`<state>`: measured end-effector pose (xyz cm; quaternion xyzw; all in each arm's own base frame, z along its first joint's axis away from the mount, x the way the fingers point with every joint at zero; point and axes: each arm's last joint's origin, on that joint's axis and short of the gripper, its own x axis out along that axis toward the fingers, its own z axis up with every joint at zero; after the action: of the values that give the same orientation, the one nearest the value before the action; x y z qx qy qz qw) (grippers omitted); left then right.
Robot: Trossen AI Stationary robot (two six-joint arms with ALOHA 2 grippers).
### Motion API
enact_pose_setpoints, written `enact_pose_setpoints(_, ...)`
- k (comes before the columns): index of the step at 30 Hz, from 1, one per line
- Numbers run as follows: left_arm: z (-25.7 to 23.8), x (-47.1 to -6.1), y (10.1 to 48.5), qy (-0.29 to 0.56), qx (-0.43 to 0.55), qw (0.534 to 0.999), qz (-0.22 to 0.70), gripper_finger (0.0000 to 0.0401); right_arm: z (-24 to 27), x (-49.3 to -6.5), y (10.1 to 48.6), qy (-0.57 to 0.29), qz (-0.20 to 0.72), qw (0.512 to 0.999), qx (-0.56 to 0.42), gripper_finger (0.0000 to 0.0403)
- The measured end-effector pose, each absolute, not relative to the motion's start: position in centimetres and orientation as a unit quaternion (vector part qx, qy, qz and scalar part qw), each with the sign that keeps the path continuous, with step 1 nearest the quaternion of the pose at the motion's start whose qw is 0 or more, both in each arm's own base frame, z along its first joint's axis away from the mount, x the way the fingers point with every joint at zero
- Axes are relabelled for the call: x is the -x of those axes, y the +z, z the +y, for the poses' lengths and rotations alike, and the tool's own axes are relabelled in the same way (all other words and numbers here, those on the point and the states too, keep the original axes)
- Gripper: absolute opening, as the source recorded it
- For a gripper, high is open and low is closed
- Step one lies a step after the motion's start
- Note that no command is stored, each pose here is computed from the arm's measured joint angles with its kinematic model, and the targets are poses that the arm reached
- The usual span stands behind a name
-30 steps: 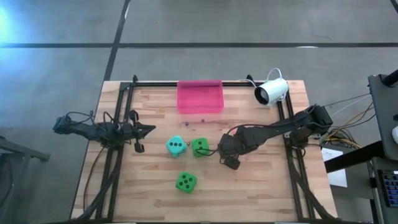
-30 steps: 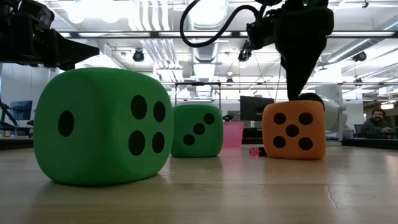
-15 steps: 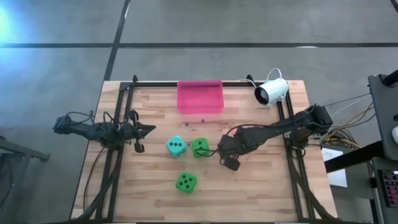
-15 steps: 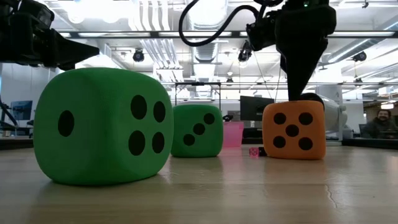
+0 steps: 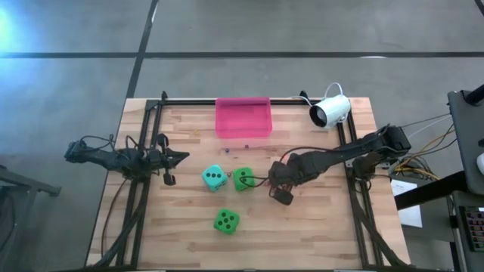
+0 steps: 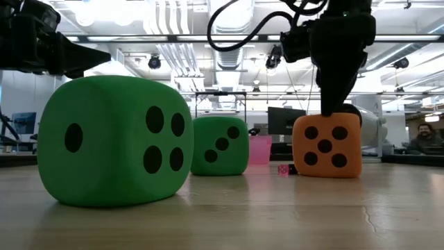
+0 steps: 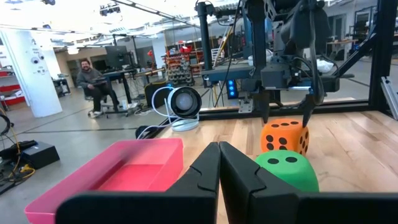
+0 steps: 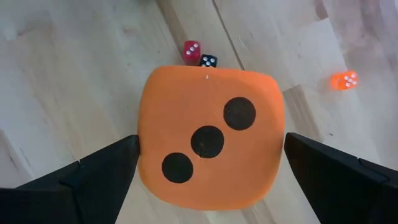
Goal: Pick & Place Dice
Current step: Put the large orange dice into the pink bin
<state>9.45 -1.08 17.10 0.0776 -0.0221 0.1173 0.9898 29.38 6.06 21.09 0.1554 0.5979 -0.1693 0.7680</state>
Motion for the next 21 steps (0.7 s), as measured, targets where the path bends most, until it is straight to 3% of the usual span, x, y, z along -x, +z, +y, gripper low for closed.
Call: enact_pose_setpoints(21, -1.1, -9.5, 17.1, 0.117, -0.078, 0.990, -0.022, 0.0015, 5.8, -28.2, 18.1, -0.137, 0.569, 0.796, -0.154, 0.0400)
